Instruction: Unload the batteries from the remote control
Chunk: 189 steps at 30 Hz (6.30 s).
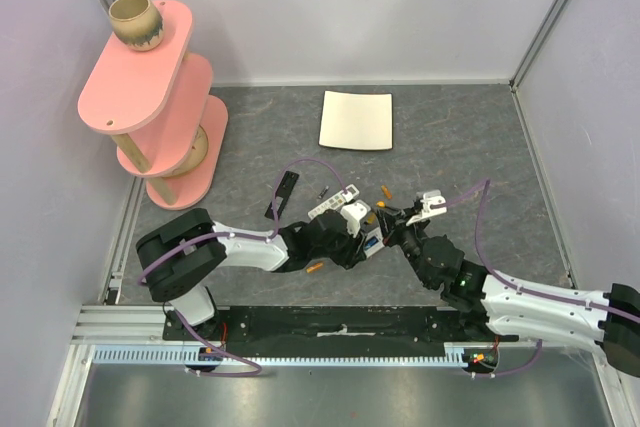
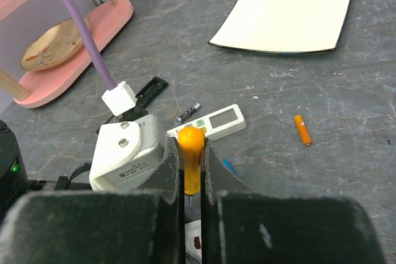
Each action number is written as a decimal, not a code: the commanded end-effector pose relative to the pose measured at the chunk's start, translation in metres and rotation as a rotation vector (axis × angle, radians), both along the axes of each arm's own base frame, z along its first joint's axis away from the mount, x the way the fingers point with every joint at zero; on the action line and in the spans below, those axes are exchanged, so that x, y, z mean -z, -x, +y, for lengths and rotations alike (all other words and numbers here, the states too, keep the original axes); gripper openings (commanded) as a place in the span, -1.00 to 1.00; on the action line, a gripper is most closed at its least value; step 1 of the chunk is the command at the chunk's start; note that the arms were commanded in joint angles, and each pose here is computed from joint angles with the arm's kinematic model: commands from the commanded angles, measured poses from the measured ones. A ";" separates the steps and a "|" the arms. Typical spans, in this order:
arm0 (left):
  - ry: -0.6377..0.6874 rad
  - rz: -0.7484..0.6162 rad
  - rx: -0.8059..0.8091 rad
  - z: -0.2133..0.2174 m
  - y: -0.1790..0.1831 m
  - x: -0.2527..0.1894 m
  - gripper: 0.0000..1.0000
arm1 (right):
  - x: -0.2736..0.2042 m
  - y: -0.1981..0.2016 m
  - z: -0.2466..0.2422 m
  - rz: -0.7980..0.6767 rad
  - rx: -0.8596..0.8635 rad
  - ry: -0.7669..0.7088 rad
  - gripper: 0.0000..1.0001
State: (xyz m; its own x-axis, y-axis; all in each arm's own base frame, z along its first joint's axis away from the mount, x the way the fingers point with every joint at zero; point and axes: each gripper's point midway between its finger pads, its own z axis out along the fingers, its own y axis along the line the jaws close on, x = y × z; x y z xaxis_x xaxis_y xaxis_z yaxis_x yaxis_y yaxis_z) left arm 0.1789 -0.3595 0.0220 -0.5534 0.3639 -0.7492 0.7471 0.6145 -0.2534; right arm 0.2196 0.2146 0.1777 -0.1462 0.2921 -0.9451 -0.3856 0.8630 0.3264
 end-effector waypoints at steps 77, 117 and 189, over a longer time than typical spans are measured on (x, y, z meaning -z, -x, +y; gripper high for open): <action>0.152 0.340 0.065 0.009 0.031 0.010 -0.61 | 0.060 -0.012 -0.038 0.243 0.060 0.162 -1.00; 0.333 0.096 0.044 0.016 0.002 -0.085 0.43 | 0.006 -0.009 -0.020 0.161 -0.021 -0.041 -1.00; 0.303 -0.415 -0.466 0.141 -0.054 -0.150 0.94 | -0.014 -0.018 -0.078 0.175 0.235 0.156 0.96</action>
State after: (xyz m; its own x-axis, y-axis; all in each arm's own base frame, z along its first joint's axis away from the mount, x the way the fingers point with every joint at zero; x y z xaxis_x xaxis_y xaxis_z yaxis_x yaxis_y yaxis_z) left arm 0.2269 -0.2177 0.1481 -0.3504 -0.0191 -0.9364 0.4799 0.8549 -0.1970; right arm 0.2350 0.1735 0.1951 -0.3042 0.2440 -0.9208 -0.2513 0.9119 0.3246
